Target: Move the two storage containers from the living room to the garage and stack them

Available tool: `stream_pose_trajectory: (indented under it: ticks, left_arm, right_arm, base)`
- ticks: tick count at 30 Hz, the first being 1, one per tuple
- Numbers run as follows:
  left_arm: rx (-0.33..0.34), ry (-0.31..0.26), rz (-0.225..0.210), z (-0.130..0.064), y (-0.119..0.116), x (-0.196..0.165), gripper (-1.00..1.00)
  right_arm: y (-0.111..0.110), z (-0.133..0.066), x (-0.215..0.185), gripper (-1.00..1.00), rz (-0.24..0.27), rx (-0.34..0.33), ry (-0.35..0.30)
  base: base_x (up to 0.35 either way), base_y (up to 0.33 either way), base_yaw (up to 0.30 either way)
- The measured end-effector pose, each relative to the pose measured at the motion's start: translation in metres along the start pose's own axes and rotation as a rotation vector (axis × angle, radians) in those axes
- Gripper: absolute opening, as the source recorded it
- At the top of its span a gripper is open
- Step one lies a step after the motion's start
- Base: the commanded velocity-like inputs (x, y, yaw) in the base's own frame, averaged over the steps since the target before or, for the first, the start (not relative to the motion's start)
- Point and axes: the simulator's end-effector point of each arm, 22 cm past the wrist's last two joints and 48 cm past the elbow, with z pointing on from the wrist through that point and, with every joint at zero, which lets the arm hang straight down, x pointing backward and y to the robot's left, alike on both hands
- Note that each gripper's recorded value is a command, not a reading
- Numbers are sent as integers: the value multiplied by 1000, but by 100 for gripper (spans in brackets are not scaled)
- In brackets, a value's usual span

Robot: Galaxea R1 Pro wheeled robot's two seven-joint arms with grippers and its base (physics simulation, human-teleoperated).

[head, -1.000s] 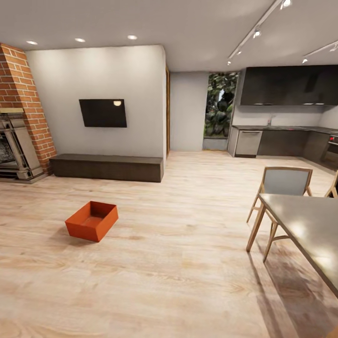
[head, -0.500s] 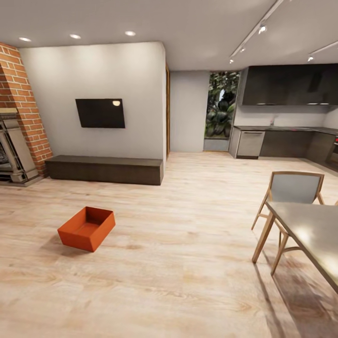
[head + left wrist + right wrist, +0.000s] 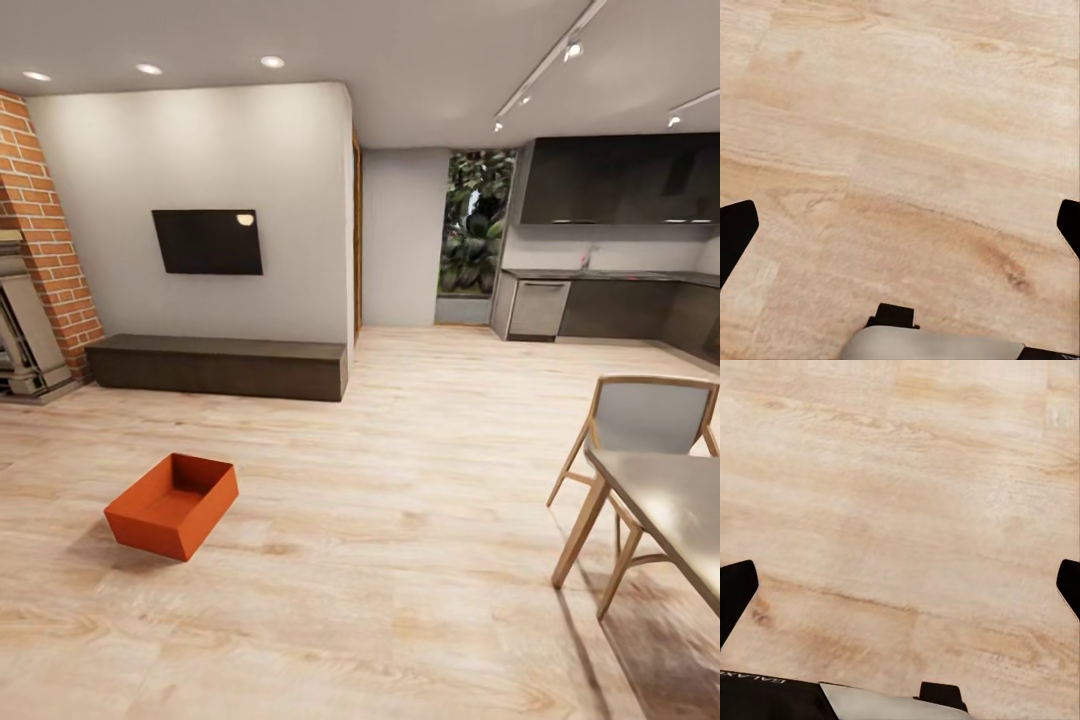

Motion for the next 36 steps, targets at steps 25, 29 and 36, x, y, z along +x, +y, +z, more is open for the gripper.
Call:
stream_pose_trajectory:
  ticks: [25, 29, 36]
  left_arm:
    - [0, 0, 0, 0, 0, 0, 100]
    - [0, 0, 0, 0, 0, 0, 100]
    - [0, 0, 0, 0, 0, 0, 100]
  right_arm:
    - [0, 0, 0, 100, 0, 0, 0]
    - [0, 0, 0, 100, 0, 0, 0]
    - [-1, 0, 0, 100, 0, 3, 1]
  base:
    - [325, 0, 0]
    - [325, -33, 0]
    - [326, -73, 0]
